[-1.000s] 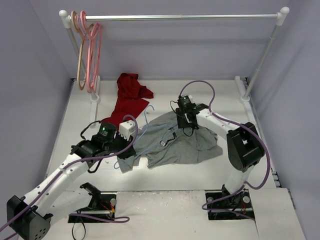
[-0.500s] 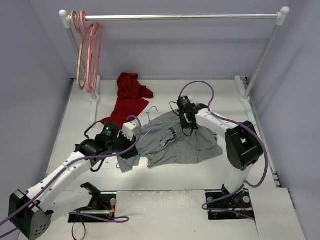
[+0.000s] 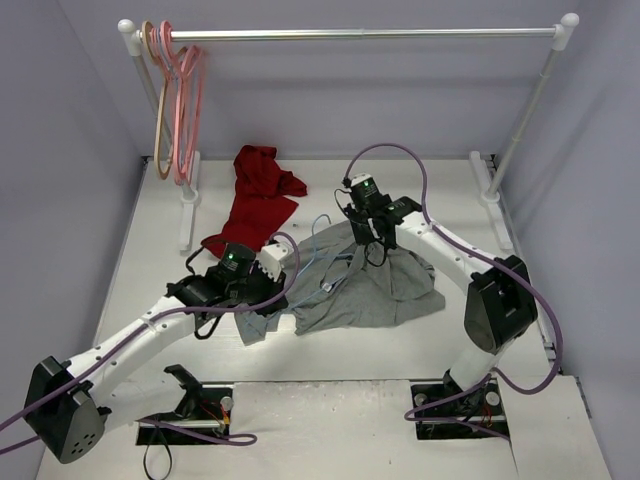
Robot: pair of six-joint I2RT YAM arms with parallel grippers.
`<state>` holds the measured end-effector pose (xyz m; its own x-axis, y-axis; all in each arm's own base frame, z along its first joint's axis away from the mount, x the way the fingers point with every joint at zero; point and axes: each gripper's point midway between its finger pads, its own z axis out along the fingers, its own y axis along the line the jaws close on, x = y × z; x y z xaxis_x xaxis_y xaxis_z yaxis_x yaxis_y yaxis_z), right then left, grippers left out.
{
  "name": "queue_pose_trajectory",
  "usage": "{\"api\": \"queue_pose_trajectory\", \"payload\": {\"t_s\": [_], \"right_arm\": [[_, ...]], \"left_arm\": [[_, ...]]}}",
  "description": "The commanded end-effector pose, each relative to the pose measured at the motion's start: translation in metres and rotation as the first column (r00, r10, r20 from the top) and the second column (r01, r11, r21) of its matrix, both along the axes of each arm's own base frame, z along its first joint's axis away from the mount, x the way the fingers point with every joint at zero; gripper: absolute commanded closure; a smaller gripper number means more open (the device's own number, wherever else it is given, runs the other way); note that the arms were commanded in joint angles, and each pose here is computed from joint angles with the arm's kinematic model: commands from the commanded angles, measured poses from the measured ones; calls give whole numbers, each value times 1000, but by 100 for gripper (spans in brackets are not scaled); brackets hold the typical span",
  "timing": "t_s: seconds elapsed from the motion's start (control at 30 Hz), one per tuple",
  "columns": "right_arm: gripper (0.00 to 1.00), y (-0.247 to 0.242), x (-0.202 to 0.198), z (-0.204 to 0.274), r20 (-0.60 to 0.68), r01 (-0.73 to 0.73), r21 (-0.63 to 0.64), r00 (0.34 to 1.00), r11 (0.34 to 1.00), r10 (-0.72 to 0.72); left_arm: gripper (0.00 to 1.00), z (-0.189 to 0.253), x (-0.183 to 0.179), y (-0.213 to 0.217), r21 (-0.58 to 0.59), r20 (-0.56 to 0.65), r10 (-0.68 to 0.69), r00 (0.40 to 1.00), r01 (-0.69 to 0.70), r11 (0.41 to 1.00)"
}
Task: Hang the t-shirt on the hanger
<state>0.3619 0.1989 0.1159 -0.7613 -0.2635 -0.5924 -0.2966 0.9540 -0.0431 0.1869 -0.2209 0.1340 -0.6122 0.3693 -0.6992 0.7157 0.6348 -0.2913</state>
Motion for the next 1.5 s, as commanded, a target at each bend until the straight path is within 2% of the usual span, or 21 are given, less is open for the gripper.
{"api": "queue_pose_trajectory", "payload": {"t_s": [0.0,0.27,0.37,0.5,0.6,0.87,1.03,1.27,1.47], "right_arm": [[100,15,0,45,77,-68,34,995,997,65],[100,38,-8,87,145,-170,57,976,984,160],[100,39,-6,116,196,-206,56,962,977,192],[100,39,-4,146,244,-259,25,938,966,245],[100,52,-8,164,267,-339,61,912,939,312],[100,74,-30,193,312,-465,183,863,866,397],[100,68,-37,229,389,-478,192,839,857,380],[100,36,-38,259,479,-443,143,813,885,330],[100,23,-45,282,543,-450,134,779,883,314]], "left_arm": [[100,45,25,-20,-114,182,10,983,11,993],[100,73,31,-33,-209,276,27,961,33,977],[100,96,19,-45,-280,291,-44,956,130,951],[100,106,11,-50,-325,293,-71,953,170,930],[100,119,12,-54,-386,328,-39,944,171,906],[100,132,33,-54,-454,383,84,920,108,885],[100,136,57,-47,-483,411,214,886,13,875],[100,138,53,-53,-539,389,216,895,31,842],[100,143,56,-55,-597,368,252,895,20,802]]}}
